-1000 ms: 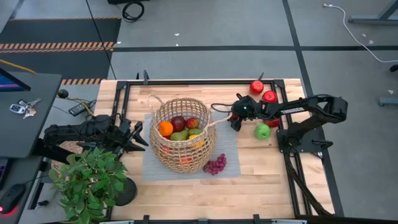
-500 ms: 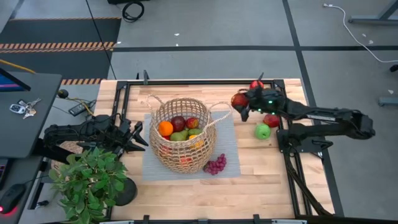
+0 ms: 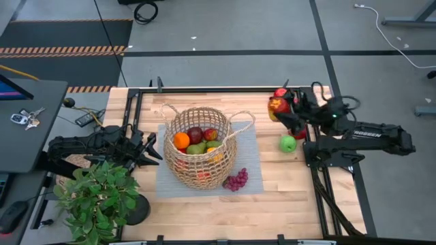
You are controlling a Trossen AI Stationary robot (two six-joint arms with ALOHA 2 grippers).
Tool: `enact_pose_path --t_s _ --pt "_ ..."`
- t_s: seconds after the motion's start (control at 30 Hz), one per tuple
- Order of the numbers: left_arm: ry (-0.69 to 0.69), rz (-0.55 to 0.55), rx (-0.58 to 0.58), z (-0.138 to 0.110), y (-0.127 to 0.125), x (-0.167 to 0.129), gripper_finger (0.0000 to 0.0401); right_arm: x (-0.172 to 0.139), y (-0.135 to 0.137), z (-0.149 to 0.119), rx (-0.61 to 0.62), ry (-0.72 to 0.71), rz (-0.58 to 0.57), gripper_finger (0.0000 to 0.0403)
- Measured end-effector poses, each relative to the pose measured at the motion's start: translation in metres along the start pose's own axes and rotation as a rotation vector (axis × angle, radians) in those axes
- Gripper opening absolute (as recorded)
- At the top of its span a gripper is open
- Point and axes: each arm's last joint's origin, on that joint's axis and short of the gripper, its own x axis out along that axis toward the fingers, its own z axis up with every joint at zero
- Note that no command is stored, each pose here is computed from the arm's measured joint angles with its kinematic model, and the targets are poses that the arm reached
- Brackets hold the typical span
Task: Build produce basket
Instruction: Put the bottom red apple into the brown basket
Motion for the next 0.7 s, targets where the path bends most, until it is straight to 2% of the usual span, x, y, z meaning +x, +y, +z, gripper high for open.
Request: enact_pose_path --t_s 0.13,0.33,0.53,0.7 --pt "0.0 0.0 0.0 0.0 0.0 0.0 0.0121 0.001 0.015 0.009 -0.031 -0.118 0.107 0.0329" --pt "0.0 0.0 0.0 0.0 0.0 0.0 0.0121 0.009 0.029 0.0 -0.107 -0.138 0.121 0.033" --pt "0.0 0.0 0.0 0.0 0.0 0.0 0.0121 0.033 0.041 -0.008 -0.206 -0.094 0.059 0.033" --pt "0.0 0.0 0.001 0.0 0.0 0.0 0.0121 0.068 0.048 -0.01 -0.23 0.079 0.017 0.033"
